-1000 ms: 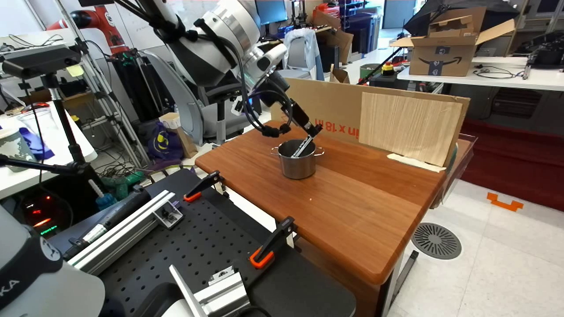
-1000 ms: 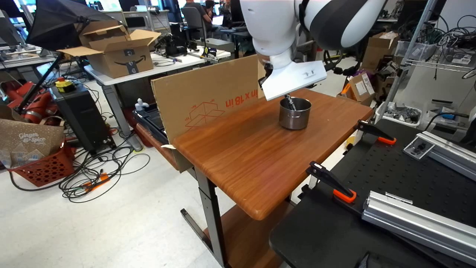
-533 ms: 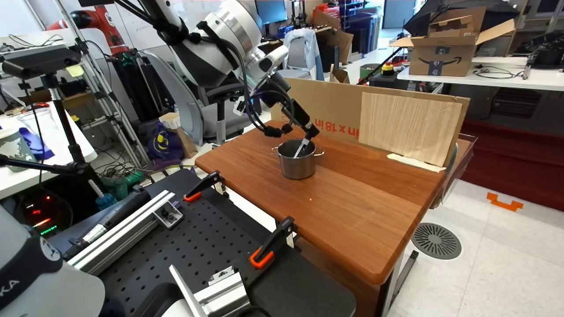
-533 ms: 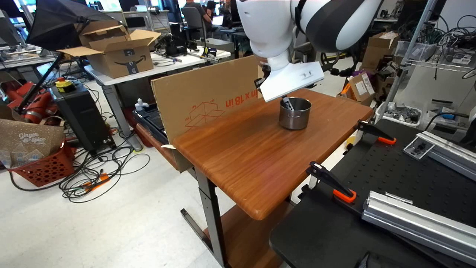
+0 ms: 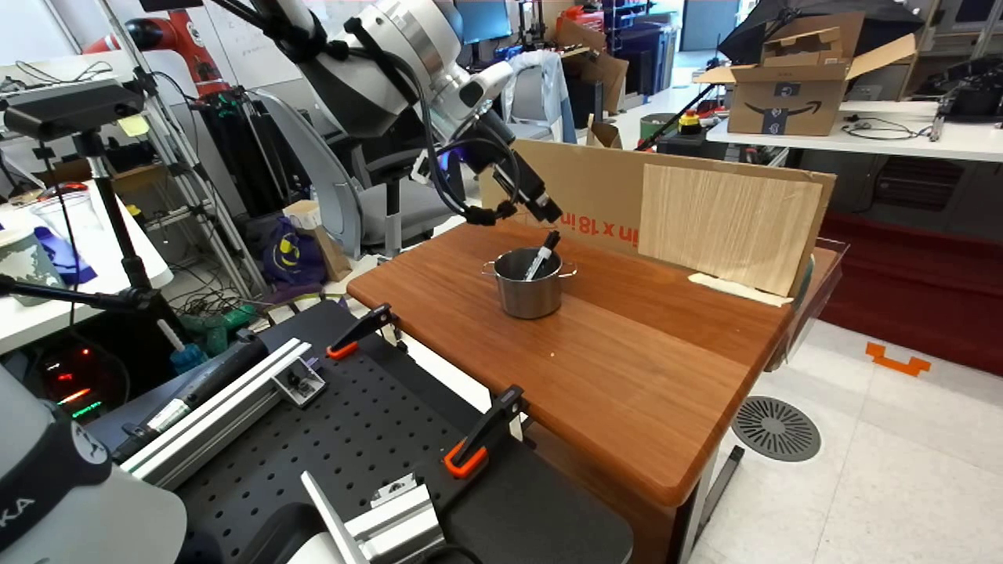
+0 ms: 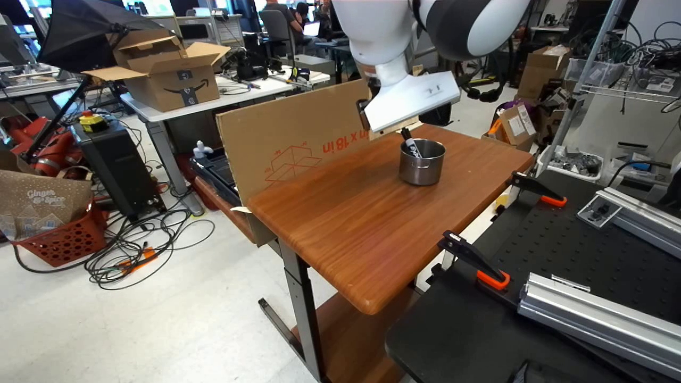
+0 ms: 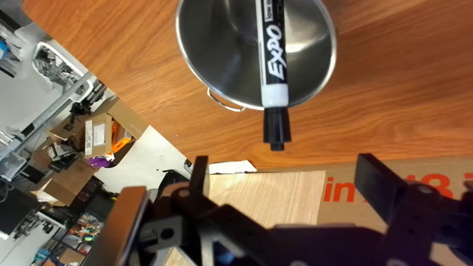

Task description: Get the marker from the table and put it in the pot

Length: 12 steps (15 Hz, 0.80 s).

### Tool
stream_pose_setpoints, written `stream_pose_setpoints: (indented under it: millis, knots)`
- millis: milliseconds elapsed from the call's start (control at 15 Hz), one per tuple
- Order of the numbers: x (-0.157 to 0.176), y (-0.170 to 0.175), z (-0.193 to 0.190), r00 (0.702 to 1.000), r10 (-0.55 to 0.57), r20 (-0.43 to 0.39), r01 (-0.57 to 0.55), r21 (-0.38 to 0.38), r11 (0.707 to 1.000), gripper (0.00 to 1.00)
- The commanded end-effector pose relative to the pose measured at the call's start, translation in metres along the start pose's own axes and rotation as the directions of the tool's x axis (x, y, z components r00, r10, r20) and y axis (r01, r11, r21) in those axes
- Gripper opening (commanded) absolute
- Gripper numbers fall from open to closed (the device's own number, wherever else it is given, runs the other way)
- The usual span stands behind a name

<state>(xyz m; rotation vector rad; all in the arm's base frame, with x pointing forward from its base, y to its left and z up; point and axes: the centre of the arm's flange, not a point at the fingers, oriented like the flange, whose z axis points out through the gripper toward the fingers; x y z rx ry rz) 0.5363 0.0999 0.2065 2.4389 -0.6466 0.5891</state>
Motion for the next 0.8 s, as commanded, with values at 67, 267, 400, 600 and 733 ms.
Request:
stream_pose_setpoints:
  millis: [67,267,400,600,733]
  knots:
    - [0.016,0.015,-0.047,1.000,0.003,-0.001,-0.003,0.029,1.000,1.00]
    - [0.022,0.021,-0.078,0.999,-0.048,0.026,0.046,0.070,0.997,1.00]
    - [0.021,0.010,-0.071,0.999,-0.042,0.019,0.040,0.078,0.996,1.00]
    - [0.019,0.010,-0.073,0.998,-0.051,0.030,0.048,0.078,0.996,1.00]
    - [0.019,0.011,-0.071,0.998,-0.049,0.032,0.046,0.076,0.996,1.00]
